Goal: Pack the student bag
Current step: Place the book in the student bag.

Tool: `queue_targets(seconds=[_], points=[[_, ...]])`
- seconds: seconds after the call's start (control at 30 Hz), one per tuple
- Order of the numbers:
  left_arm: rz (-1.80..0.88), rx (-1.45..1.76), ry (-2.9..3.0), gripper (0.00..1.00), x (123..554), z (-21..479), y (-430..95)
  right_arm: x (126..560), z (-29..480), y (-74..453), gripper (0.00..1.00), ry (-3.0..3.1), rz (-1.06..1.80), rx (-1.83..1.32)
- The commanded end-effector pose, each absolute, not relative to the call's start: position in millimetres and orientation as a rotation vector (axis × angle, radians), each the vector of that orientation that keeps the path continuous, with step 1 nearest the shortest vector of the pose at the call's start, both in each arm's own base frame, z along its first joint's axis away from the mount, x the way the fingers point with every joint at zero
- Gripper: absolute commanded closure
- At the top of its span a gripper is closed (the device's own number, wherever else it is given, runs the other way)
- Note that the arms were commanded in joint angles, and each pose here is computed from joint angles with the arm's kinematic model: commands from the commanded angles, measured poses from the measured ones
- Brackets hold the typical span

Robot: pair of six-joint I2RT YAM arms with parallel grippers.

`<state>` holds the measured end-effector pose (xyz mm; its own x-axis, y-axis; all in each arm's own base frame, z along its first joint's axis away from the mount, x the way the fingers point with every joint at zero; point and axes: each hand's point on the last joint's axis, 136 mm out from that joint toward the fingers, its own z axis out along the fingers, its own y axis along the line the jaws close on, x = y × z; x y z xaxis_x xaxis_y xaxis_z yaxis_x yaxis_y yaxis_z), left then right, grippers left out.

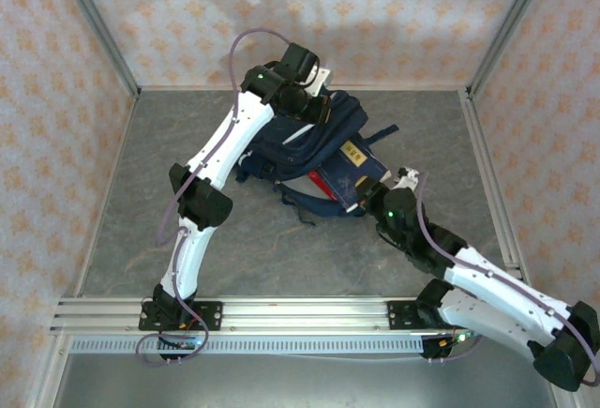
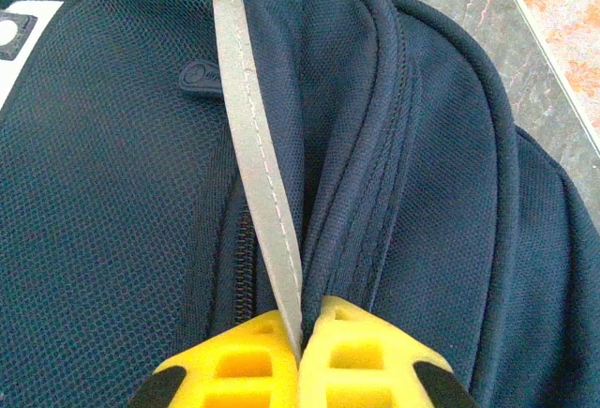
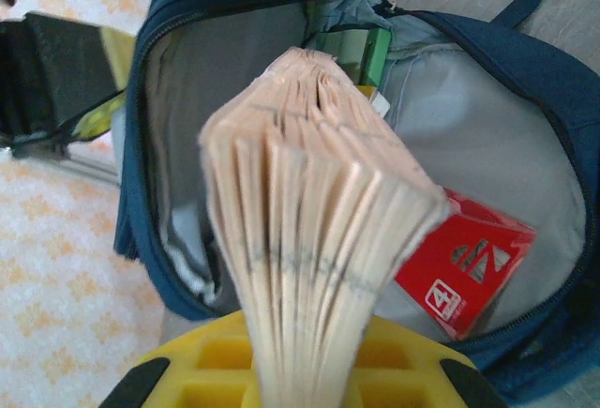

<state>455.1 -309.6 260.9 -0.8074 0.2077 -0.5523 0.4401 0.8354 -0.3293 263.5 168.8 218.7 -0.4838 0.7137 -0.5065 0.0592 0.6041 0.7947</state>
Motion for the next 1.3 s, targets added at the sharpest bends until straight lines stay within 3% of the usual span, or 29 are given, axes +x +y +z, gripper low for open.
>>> queue_targets(seconds=[0.0,0.63,0.93,1.03,1.13,1.27], points=[[-0.71,0.434,2.391,1.0,450,314,-306,281,248,181,1.0,1.82,1.085,0.678],[-0.868,0.461,2.412,1.0,436,312,-322,354,227,231,1.0,1.834,1.139,0.707],[-0.962,0.466,2.39,1.0,428,320,-334,441,180,281,1.0,1.698,1.298,0.822],[-0.969,0.454,2.387,1.0,431,318,-336,475,169,311,0.91,1.617,1.475,0.811],[-0.992,0.448,2.391,1.0,433,314,-340,491,171,330,0.72,1.612,1.554,0.711],[-0.967,0.447,2.404,1.0,437,308,-338,481,183,332,0.5,1.677,1.483,0.588]])
